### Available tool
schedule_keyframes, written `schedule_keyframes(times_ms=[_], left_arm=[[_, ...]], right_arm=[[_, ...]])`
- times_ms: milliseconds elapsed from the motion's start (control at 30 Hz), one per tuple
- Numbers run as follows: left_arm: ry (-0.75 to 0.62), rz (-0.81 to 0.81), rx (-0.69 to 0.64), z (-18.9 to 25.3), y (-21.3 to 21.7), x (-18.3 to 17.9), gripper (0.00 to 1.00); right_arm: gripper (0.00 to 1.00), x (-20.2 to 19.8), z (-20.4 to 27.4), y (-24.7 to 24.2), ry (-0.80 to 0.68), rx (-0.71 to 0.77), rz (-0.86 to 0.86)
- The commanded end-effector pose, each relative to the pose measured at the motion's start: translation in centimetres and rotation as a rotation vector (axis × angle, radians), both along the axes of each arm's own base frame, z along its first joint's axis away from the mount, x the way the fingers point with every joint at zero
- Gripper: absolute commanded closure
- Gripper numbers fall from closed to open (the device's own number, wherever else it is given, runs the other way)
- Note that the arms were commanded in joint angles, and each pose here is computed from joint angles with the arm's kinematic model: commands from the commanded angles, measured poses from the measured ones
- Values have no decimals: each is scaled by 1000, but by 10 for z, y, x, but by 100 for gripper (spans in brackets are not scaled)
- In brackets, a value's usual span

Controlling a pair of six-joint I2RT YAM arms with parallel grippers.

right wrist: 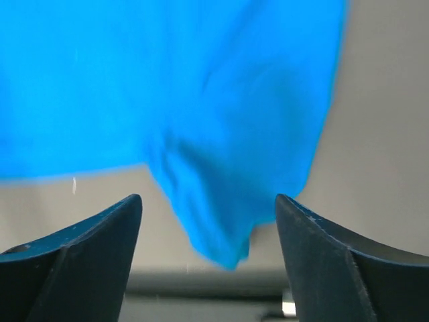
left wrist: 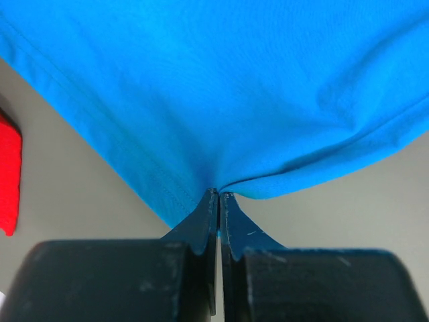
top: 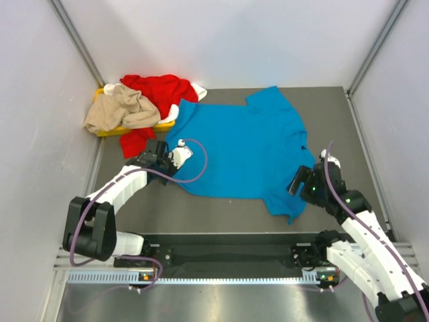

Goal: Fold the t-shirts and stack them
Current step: Flatten the tshirt out

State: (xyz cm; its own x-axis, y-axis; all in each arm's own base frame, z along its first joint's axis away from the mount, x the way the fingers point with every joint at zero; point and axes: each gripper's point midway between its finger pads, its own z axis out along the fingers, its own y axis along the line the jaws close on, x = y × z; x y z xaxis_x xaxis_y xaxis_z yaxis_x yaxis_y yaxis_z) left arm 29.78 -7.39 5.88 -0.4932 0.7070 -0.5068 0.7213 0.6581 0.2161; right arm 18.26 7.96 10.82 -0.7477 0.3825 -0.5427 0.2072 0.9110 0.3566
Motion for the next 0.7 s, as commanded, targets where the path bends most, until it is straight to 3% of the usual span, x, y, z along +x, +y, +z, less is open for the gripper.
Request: schedule_keyframes(times_ms=[0, 133, 233, 467, 567, 600, 667], left_arm=[[-20, -8, -20, 5, -2, -4, 100], [-38, 8, -8, 6, 2, -2, 100], [-49, 2, -19, 7, 0, -2, 100], [-48, 0, -34, 4, -3, -2, 100], [-34, 3, -31, -2, -3, -3, 100], [-30, 2, -33, -3, -3, -4, 100], [-23, 4, -39, -6, -4, -4, 100]], right_arm=[[21, 34, 9, -39, -75, -121, -195], [24, 48, -19, -72, -34, -110, -332], [32, 57, -38, -96, 6, -117, -402], [49, 75, -78, -83, 60, -28, -354], [60, 76, -85, -78, 71, 9, -348], [70, 75, -86, -78, 73, 9, -352], [81, 72, -90, -83, 82, 6, -371]])
